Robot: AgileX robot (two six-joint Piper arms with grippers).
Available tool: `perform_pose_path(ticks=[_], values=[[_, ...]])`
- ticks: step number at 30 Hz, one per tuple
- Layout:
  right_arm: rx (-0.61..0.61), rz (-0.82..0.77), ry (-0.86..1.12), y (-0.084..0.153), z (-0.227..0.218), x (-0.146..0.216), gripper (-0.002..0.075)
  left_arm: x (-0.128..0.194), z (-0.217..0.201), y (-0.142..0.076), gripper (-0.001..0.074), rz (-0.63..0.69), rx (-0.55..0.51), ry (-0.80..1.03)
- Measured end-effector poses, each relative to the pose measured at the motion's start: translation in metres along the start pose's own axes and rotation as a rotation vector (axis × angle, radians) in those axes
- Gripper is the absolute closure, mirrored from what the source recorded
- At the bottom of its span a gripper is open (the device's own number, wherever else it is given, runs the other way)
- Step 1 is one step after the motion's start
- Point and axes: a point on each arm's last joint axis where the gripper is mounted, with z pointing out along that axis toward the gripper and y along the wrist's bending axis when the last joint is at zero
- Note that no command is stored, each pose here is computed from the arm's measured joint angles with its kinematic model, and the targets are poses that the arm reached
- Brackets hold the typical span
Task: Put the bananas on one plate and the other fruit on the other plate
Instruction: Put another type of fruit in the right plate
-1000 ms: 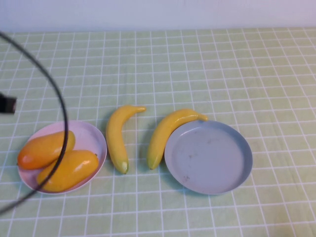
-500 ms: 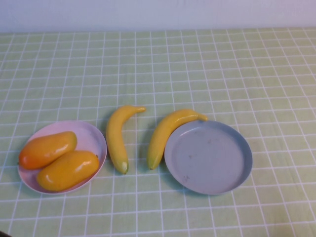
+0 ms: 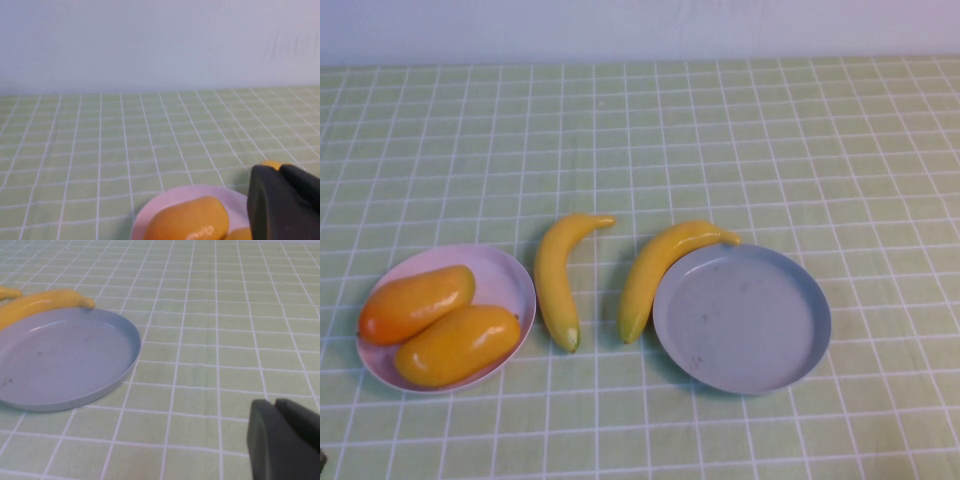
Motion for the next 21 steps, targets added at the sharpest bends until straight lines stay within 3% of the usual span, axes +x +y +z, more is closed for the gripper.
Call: perform_pose_path(ticks=[5, 13, 21], values=[[0.000, 0.000, 0.000, 0.000, 0.000, 0.000, 0.0741, 0.029, 0.003, 0.004, 0.0737, -0.001, -0.036, -0.166], [0.000, 0.000, 0.000, 0.000, 0.000, 0.000, 0.0741, 0.056, -0.007, 0.007, 0.0737, -0.006, -0.088, -0.242], [0.000, 0.000, 0.000, 0.000, 0.000, 0.000, 0.0741, 0.078, -0.007, 0.005, 0.0737, -0.016, -0.077, -0.016]])
